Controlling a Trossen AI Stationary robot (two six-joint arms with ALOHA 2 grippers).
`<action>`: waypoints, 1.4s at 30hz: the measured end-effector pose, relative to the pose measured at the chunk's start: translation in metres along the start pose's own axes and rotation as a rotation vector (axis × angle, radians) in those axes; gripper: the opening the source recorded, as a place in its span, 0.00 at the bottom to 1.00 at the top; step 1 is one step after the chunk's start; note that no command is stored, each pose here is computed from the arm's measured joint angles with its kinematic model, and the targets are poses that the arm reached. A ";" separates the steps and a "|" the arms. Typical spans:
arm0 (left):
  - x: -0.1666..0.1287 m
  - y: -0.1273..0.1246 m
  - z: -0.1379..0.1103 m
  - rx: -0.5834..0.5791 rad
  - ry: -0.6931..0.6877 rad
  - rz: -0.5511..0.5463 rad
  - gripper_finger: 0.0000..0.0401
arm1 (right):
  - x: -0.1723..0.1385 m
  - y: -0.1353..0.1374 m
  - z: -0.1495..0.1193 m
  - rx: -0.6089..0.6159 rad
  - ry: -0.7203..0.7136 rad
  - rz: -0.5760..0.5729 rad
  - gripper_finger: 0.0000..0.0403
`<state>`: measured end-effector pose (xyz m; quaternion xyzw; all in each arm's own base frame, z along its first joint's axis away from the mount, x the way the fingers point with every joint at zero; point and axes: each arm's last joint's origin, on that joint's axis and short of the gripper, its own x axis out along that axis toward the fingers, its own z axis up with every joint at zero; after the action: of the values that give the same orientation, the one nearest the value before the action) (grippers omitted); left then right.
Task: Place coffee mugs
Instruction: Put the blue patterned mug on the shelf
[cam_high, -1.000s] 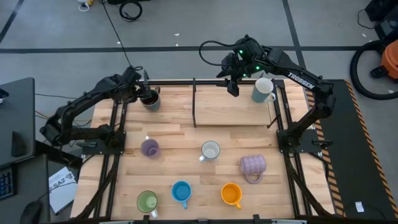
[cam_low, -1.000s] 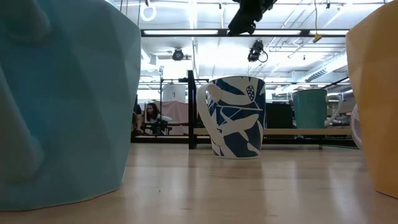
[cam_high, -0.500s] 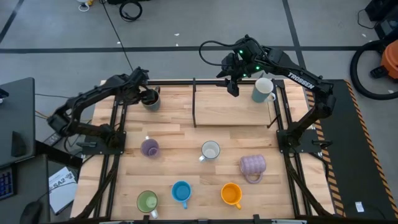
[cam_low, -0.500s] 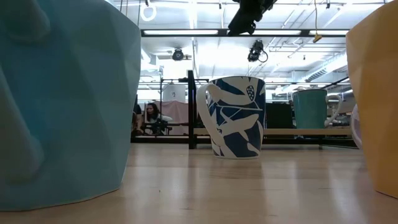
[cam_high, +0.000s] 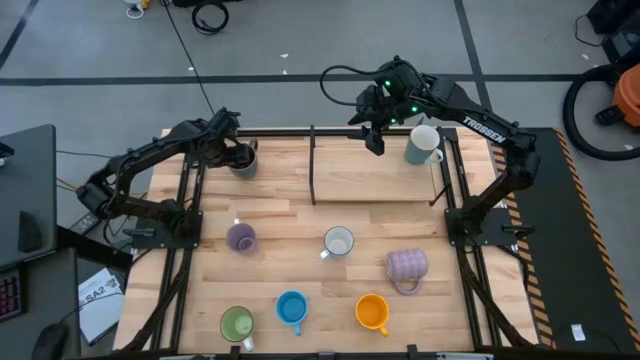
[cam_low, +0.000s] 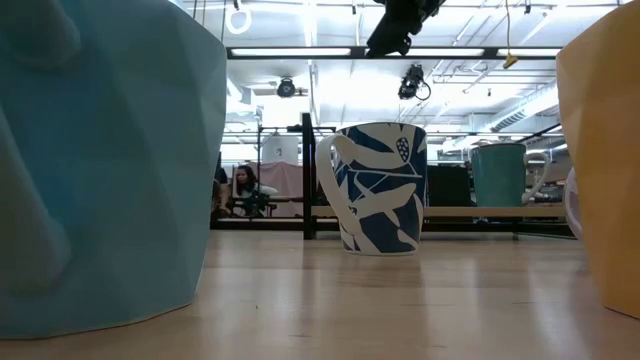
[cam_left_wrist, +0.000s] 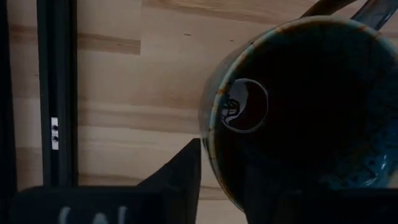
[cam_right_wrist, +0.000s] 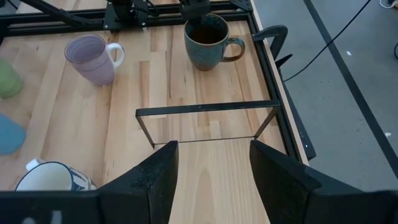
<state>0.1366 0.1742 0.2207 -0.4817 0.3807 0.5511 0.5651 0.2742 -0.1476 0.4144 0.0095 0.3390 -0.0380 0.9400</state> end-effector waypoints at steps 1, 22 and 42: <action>0.000 0.000 0.000 0.013 -0.001 0.000 0.22 | 0.000 0.000 0.000 0.000 0.000 0.000 0.51; -0.002 -0.013 -0.011 0.363 0.057 -0.126 0.09 | 0.000 0.000 0.000 0.000 0.000 0.000 0.51; -0.016 -0.068 -0.074 0.740 0.088 -0.380 0.09 | 0.000 0.000 0.000 0.000 0.001 0.000 0.51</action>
<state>0.2094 0.1040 0.2264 -0.3307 0.4810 0.2419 0.7751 0.2742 -0.1476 0.4144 0.0097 0.3393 -0.0379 0.9399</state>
